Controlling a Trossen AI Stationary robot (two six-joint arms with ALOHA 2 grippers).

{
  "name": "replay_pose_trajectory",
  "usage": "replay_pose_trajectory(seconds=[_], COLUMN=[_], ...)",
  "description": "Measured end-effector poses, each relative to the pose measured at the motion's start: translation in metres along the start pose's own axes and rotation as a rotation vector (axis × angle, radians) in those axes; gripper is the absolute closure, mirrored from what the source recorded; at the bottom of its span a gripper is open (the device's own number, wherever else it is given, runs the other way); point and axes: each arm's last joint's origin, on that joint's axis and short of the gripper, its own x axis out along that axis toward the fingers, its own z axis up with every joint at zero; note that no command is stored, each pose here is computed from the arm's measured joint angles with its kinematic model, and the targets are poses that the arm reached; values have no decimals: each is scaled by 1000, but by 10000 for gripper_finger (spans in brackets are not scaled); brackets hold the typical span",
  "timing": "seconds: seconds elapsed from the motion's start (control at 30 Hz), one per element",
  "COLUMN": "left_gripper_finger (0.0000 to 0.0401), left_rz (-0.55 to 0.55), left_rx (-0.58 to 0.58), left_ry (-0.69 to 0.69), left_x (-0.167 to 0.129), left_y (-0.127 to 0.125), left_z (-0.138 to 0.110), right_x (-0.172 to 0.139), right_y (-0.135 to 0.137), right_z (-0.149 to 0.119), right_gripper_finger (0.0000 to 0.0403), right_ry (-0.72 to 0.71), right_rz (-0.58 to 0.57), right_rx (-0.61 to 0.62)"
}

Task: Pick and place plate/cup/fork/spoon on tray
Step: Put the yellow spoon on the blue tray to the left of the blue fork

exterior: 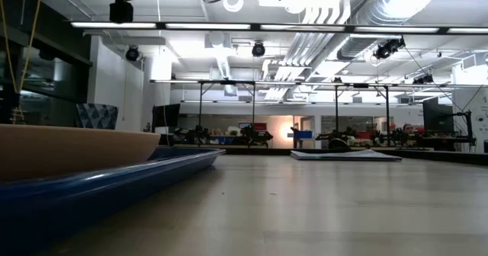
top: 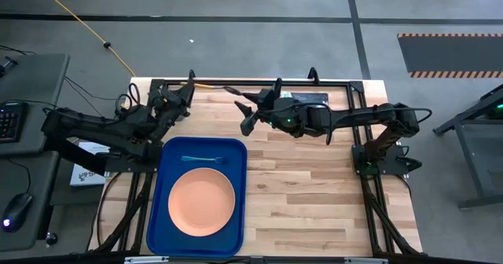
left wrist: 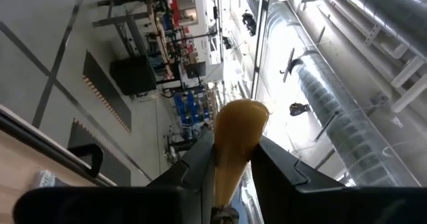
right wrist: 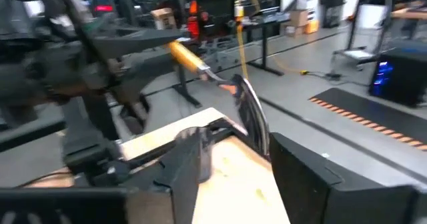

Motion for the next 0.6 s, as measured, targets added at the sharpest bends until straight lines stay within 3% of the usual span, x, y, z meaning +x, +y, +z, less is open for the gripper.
replay_pose_trajectory(seconds=[0.27, 0.6], left_gripper_finger=[332, 333], left_rz=[-20, -39], left_rx=[60, 67], left_ry=[-3, -2], left_x=[-6, -9], left_y=[-6, -11], left_z=[8, 15], right_x=[-7, -11], right_y=[6, 4], right_z=[1, 4], right_gripper_finger=[262, 212], right_ry=[7, 10], right_rz=[28, 17], right_rx=[-26, -31])
